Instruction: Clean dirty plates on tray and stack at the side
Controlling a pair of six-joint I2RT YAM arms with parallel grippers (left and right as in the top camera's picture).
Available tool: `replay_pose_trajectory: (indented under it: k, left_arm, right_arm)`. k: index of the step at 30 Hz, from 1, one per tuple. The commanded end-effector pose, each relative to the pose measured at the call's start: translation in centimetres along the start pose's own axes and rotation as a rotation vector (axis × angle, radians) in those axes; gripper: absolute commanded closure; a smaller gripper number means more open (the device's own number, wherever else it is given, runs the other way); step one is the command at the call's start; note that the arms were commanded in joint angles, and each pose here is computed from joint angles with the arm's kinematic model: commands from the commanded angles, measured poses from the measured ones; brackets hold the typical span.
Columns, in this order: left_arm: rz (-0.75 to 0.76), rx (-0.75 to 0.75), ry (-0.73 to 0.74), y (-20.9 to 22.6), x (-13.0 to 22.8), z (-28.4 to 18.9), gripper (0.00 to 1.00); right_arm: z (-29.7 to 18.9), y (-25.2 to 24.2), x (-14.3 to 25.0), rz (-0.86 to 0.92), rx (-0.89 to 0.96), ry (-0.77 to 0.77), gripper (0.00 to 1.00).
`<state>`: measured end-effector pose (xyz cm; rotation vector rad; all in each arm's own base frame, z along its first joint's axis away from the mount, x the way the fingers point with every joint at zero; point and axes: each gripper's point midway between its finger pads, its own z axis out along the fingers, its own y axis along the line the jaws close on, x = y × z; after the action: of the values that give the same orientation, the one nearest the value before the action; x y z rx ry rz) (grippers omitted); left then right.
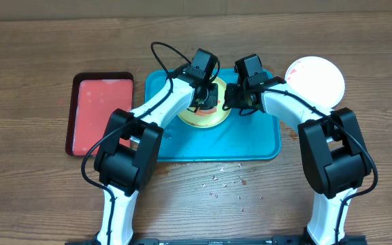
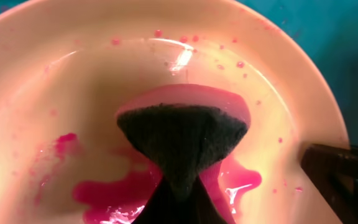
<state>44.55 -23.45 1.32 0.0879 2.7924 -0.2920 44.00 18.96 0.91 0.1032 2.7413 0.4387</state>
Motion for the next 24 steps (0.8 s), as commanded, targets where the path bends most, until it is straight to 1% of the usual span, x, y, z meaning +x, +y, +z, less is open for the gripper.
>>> replay_pose_trajectory:
  k: [1, 5, 10, 13, 14, 16, 17, 18, 20, 22, 24]
  left_arm:
    - [-0.055, -0.155, -0.028, 5.1, -0.9, 0.2, 0.96]
    - [-0.100, -0.277, -0.066, 9.3, -2.4, -1.6, 0.96]
    - [-0.115, -0.302, -0.138, 11.1, -5.3, -4.9, 0.96]
    - [-0.139, -0.307, -0.207, 11.5, -7.1, -8.4, 0.96]
    - [-0.171, -0.300, -0.263, 11.6, -8.2, -11.1, 0.96]
    - [-0.217, -0.288, -0.318, 11.9, -8.9, -14.1, 0.96]
    - [-0.241, -0.283, -0.341, 12.2, -9.1, -15.6, 0.96]
    - [-0.274, -0.285, -0.371, 13.3, -9.2, -18.0, 0.96]
    - [-0.306, -0.302, -0.378, 15.0, -9.0, -19.8, 0.96]
    - [-0.345, -0.336, -0.343, 17.2, -7.9, -20.4, 0.96]
    - [-0.389, -0.358, -0.268, 19.5, -6.2, -20.0, 0.96]
  right_arm:
    - [0.6, -0.5, 0.4, 0.003, 0.025, 0.008, 0.96]
    - [0.6, -0.5, 0.4, 0.003, 0.025, 0.009, 0.96]
    - [0.6, -0.5, 0.4, 0.003, 0.024, 0.008, 0.96]
    - [0.6, -0.5, 0.3, 0.002, 0.023, 0.005, 0.96]
    - [0.6, -0.4, 0.2, 0.002, 0.021, 0.003, 0.96]
    - [0.5, 0.1, 0.3, 0.000, -0.004, 0.010, 0.96]
    - [0.4, 0.8, 0.2, -0.003, -0.034, 0.016, 0.96]
    - [-0.1, 1.9, -0.1, -0.010, -0.083, 0.018, 0.96]
    - [-1.0, 2.8, -0.8, -0.019, -0.109, 0.000, 0.96]
    - [-2.0, 3.7, -1.5, -0.052, -0.124, -0.025, 0.96]
    - [-3.4, 4.8, -2.3, -0.100, -0.135, -0.055, 0.96]
